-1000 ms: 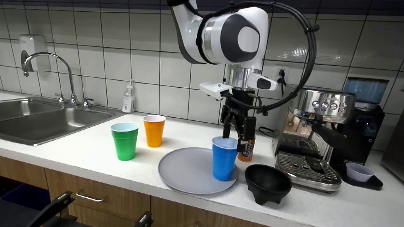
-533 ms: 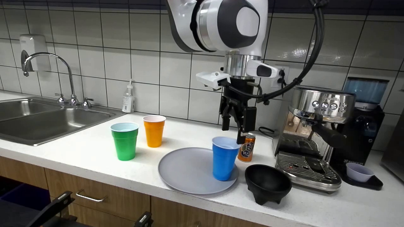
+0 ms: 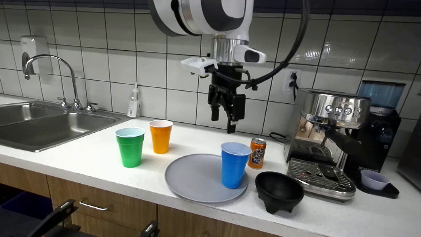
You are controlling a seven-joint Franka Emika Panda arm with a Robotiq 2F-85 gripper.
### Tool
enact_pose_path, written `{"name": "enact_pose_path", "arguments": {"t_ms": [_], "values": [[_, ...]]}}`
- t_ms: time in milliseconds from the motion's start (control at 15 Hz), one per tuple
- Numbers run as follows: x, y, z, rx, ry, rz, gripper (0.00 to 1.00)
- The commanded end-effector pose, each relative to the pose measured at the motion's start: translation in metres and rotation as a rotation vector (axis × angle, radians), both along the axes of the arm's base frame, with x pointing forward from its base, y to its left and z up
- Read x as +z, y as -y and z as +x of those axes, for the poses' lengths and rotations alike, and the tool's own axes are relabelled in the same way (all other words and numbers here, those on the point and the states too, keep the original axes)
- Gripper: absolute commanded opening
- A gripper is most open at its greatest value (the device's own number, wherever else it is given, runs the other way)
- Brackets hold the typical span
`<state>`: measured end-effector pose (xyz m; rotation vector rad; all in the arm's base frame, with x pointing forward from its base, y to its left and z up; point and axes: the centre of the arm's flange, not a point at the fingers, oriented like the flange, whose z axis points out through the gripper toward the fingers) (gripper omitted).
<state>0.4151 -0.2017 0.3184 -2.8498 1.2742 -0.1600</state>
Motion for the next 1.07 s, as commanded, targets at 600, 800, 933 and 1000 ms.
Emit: {"name": "enact_pose_path", "arguments": {"t_ms": [600, 800, 933, 1000], "values": [[0.014, -0.11, 0.036, 0.204, 0.026, -0.011, 1.0], [0.014, -0.111, 0.037, 0.207, 0.027, -0.011, 1.0], [0.011, -0.108, 0.046, 0.223, 0.055, -0.03, 1.0], [0.01, -0.106, 0.052, 0.231, 0.067, -0.026, 1.0]]}}
